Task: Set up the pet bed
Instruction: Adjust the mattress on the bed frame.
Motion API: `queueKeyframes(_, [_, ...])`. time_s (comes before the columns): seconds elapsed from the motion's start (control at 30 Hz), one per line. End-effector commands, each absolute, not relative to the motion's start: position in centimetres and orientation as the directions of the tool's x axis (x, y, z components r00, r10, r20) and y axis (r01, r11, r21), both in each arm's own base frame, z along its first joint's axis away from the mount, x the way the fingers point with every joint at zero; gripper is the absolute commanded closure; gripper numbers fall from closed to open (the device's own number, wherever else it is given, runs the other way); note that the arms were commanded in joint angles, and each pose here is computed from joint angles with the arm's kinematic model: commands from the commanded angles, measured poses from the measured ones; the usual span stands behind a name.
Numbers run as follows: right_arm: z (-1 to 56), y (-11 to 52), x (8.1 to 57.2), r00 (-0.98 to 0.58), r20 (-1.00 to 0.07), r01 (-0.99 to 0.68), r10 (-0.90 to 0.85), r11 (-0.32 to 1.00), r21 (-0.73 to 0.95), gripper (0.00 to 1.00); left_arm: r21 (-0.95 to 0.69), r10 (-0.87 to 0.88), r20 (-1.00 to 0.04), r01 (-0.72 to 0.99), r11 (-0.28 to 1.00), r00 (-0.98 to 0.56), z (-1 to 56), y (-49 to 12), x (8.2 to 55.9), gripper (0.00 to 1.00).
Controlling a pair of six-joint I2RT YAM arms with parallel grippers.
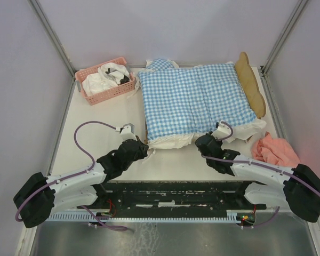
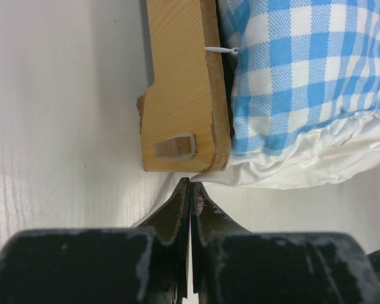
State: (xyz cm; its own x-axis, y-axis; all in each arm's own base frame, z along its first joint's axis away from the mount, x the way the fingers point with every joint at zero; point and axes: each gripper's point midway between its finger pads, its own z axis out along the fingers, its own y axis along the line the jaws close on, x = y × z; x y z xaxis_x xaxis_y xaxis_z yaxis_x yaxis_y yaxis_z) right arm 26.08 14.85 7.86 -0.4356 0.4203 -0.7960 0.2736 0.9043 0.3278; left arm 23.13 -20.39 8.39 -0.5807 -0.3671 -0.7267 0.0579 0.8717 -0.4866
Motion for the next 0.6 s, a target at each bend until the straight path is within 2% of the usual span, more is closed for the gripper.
queueKeyframes(0.0, [9.6,15.7,27.3,-0.385,-0.816,0.198,0.431,0.902,0.384,0.96,-0.454,-0.352,-0.767,0.065,0.889,-0.536,9.6,-20.1,24.0,0.97])
queueKeyframes(0.17, [9.3,15.0,26.6,-0.403,-0.813,0.205,0.420,0.907,0.367,0.98,-0.450,-0.355,-0.771,0.059,0.891,-0.528,9.7,-19.8,24.0,0.97])
queueKeyframes(0.3, [9.4,16.1,25.6,-0.443,-0.776,0.146,0.449,0.890,0.432,0.97,-0.453,-0.357,-0.770,0.059,0.890,-0.529,9.8,-19.9,24.1,0.97])
queueKeyframes(0.33, [9.6,16.5,25.4,-0.450,-0.754,0.138,0.478,0.872,0.470,0.91,-0.453,-0.356,-0.769,0.060,0.889,-0.530,9.8,-19.9,24.1,0.97])
queueKeyframes(0.43, [10.9,17.2,25.0,-0.437,-0.670,0.163,0.601,0.785,0.597,0.60,-0.456,-0.358,-0.766,0.059,0.888,-0.533,9.6,-20.0,24.0,0.97])
queueKeyframes(0.5, [12.0,17.3,25.0,-0.410,-0.616,0.197,0.672,0.725,0.660,0.48,-0.456,-0.358,-0.766,0.058,0.888,-0.534,9.6,-20.0,24.0,0.97])
queueKeyframes(0.57, [13.2,17.2,25.3,-0.377,-0.587,0.219,0.716,0.685,0.695,0.41,-0.458,-0.360,-0.765,0.059,0.887,-0.534,9.7,-20.0,24.0,0.97])
